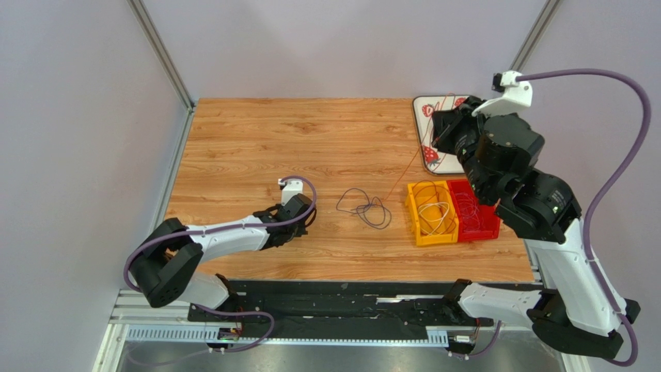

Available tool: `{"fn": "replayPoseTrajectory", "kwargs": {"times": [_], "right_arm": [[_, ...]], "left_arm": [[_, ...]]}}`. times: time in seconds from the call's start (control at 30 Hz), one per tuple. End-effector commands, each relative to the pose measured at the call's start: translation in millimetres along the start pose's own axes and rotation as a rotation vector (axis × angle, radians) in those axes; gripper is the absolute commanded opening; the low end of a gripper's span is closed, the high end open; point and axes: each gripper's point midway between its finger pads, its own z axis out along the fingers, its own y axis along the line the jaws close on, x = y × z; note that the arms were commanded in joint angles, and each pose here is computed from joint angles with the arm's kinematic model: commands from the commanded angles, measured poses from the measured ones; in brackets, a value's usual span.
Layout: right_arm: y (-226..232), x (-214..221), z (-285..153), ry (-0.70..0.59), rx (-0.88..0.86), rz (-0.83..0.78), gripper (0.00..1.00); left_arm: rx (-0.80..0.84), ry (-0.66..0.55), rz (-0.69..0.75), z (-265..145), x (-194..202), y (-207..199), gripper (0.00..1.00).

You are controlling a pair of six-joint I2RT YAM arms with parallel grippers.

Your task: Untangle the cables

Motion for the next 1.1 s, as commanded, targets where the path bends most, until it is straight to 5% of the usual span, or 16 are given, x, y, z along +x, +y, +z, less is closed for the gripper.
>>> {"fn": "replayPoseTrajectory", "kwargs": {"times": [0.0, 1.07], "right_arm": [[-20.7, 1.8, -1.4, -0.05, 0.067, -0.009, 0.0], [-109.9, 120.7, -18.2, 0.004, 0.124, -0.23, 0.0]], "left_arm": [[0.076, -0.08, -0.039, -9.5, -17.7, -9.8, 0.0], [0.06, -0.054, -0.027, -6.7, -15.1, -10.4, 0.0]]}}
